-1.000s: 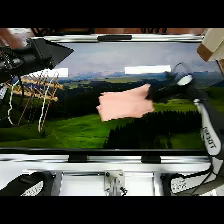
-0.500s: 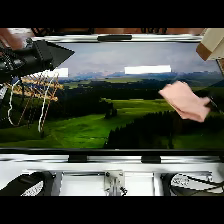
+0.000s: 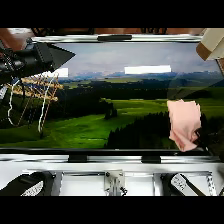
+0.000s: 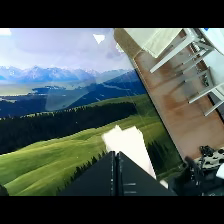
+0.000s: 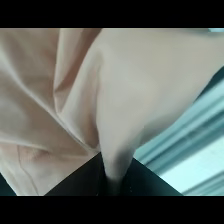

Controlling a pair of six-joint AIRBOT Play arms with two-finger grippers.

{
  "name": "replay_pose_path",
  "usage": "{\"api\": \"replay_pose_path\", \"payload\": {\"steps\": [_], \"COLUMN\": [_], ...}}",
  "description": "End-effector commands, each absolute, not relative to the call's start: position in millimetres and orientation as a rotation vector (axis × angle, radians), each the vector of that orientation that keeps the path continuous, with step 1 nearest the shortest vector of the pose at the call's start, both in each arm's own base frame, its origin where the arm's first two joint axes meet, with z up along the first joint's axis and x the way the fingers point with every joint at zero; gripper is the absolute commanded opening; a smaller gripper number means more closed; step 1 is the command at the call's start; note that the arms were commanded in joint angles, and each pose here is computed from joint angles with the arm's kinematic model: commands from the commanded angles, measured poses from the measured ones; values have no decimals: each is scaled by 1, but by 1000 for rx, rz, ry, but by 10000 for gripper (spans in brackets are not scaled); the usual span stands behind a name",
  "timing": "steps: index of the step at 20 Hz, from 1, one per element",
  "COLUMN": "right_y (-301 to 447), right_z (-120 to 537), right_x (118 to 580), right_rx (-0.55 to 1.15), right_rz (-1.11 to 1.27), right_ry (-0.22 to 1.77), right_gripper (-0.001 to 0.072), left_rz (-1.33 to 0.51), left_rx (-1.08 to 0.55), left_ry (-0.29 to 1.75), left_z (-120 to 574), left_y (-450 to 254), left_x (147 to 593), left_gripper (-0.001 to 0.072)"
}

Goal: Fold the shirts.

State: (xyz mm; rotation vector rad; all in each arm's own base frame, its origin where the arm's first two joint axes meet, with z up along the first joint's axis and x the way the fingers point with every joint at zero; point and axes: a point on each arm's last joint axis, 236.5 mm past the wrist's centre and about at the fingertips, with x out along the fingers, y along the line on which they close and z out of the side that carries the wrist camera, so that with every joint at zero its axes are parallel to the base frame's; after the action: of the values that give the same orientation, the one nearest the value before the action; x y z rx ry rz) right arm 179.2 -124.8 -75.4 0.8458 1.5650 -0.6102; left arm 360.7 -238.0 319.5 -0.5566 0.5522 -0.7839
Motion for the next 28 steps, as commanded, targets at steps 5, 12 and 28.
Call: {"api": "replay_pose_path", "payload": {"steps": [5, 12, 28], "right_y": [-112, -213, 116], "right_z": [-86, 62, 39], "right_x": [131, 161, 333], "right_rx": [793, 373, -6], "right_rz": [-673, -759, 133], "right_ry": [1663, 1531, 1536], "right_gripper": [518, 454, 639], "left_rz": [-796, -718, -133], "left_rx": [-543, -289, 179], "left_ry": [572, 596, 1344], "left_z": [316, 281, 57], "left_y": [-240, -221, -99], "left_x": [356, 365, 338], "left_gripper": [36, 32, 704]}}
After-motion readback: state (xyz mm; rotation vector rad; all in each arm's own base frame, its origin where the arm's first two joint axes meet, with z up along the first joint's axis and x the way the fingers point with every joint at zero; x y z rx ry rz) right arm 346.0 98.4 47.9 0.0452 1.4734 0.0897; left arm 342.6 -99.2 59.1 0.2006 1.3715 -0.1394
